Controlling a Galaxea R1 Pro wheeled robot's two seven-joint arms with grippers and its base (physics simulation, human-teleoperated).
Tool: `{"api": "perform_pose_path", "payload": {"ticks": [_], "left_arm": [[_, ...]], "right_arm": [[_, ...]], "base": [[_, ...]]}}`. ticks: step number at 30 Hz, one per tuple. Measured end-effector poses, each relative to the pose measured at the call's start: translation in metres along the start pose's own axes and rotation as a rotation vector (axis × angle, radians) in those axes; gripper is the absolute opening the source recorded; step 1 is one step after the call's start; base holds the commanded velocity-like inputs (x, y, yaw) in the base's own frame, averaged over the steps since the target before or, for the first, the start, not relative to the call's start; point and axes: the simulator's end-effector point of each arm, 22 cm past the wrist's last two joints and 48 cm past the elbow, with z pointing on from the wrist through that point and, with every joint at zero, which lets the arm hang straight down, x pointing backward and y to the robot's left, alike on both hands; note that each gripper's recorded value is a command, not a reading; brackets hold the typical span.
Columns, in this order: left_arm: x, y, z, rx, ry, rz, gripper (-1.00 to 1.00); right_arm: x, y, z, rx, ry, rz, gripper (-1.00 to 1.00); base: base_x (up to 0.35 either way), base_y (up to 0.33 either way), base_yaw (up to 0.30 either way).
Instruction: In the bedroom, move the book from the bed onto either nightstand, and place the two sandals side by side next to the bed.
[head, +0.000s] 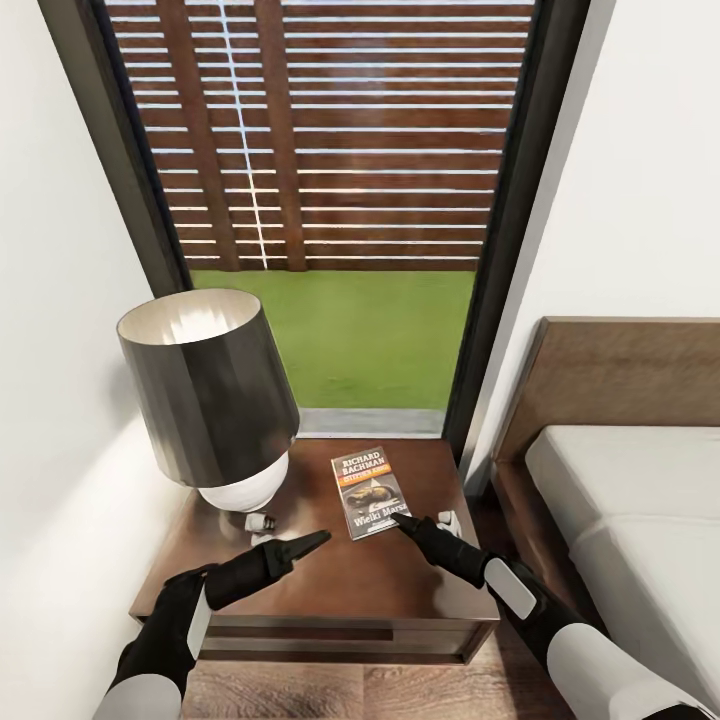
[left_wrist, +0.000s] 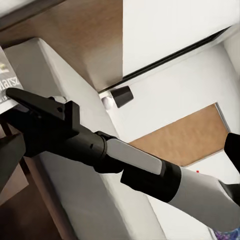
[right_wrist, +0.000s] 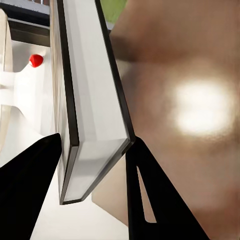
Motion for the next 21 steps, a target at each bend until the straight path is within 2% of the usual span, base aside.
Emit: {"api": "perform_pose_path", "payload": {"ticks": [8,17,21], "left_arm": [[0.000,0.000,0.000,0.000,0.000,-0.001,1.00],[0.012,0.016,-0.005,0.000,0.000,-0.001,1.00],[0.012,0.016,-0.005,0.000,0.000,-0.001,1.00]], "right_arm": [[0.000,0.000,0.000,0.001,0.000,0.000,-1.00],[0.008,-0.019,0.003,0.002,0.000,-0.002,-1.00],[0.008,-0.019,0.003,0.001,0.000,0.000,-1.00]], "base": [[0.000,0.000,0.000],[0.000,0.000,0.000],[0.000,0.000,0.000]]}}
